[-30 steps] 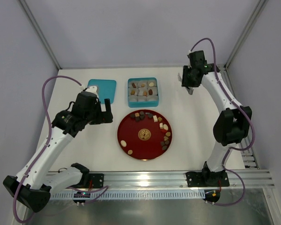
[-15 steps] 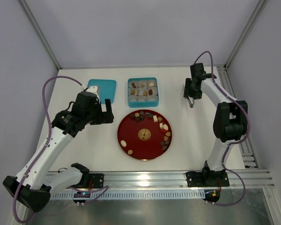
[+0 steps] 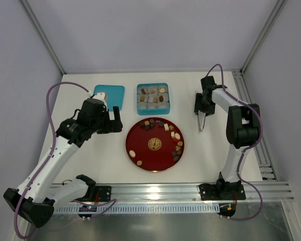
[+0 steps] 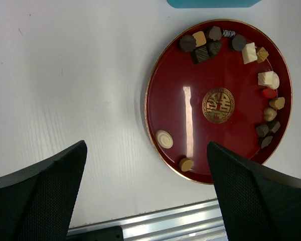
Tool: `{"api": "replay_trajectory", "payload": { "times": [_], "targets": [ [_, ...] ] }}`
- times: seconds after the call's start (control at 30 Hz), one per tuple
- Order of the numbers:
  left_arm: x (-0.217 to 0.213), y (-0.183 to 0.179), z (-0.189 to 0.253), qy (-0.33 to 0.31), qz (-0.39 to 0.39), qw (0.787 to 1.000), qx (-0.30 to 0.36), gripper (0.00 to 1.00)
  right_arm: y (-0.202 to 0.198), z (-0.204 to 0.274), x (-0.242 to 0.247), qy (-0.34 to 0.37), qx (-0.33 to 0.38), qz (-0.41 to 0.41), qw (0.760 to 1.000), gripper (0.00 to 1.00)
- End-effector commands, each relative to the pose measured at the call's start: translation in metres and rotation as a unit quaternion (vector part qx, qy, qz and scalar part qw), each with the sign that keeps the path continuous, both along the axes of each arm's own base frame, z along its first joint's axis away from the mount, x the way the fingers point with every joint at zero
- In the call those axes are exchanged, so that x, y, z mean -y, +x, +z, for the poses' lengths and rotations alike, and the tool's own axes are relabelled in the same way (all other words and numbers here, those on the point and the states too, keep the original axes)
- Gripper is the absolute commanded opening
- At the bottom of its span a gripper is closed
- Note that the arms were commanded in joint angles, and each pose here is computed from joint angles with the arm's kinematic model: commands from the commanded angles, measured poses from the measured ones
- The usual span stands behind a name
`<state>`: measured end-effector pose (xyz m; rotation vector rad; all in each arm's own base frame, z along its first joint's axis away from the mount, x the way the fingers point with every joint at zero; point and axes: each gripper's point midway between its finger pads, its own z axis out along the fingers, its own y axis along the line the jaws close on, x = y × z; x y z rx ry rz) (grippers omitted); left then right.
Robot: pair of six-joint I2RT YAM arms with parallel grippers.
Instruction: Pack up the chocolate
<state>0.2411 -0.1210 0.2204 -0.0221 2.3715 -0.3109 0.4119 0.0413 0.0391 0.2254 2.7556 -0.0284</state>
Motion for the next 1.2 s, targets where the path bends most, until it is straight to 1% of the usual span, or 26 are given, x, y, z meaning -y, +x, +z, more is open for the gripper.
{"api": "replay_trajectory", "payload": {
  "times": [0.0, 0.1, 0.3, 0.43, 0.63, 0.77, 0.9, 1.17],
  "targets": [
    [0.004, 0.005, 0.007, -0.015, -0.001, 1.000, 0.017, 1.00, 0.007, 0.002, -0.003, 0.008, 0.014, 0.000, 1.000, 0.60],
    [0.003, 0.005, 0.005, -0.013, 0.000, 1.000, 0.015, 1.00, 0.002, -0.002, -0.002, 0.008, 0.006, 0.001, 1.000, 0.66],
    [0.004, 0.006, 0.004, -0.011, 0.000, 1.000, 0.013, 1.00, -0.003, -0.008, -0.006, 0.015, -0.004, 0.005, 1.000, 0.69],
    [0.003, 0.007, 0.002, -0.007, 0.000, 1.000, 0.010, 1.00, -0.008, -0.012, -0.007, 0.019, -0.013, 0.007, 1.000, 0.73],
    [0.005, 0.009, -0.002, -0.005, -0.002, 1.000, 0.004, 1.00, -0.012, -0.008, -0.010, 0.027, -0.013, 0.013, 0.999, 0.83],
    [0.007, 0.013, -0.003, -0.003, 0.000, 1.000, 0.000, 1.00, -0.015, -0.007, -0.011, 0.031, -0.016, 0.014, 0.999, 0.87],
    [0.007, 0.019, 0.001, 0.002, 0.004, 1.000, 0.003, 1.00, -0.018, 0.001, -0.007, 0.030, -0.008, 0.006, 0.999, 0.90],
    [0.006, 0.037, 0.005, 0.021, 0.021, 1.000, 0.003, 1.00, -0.023, 0.050, -0.007, 0.043, 0.051, -0.002, 0.998, 0.92]
  ]
}}
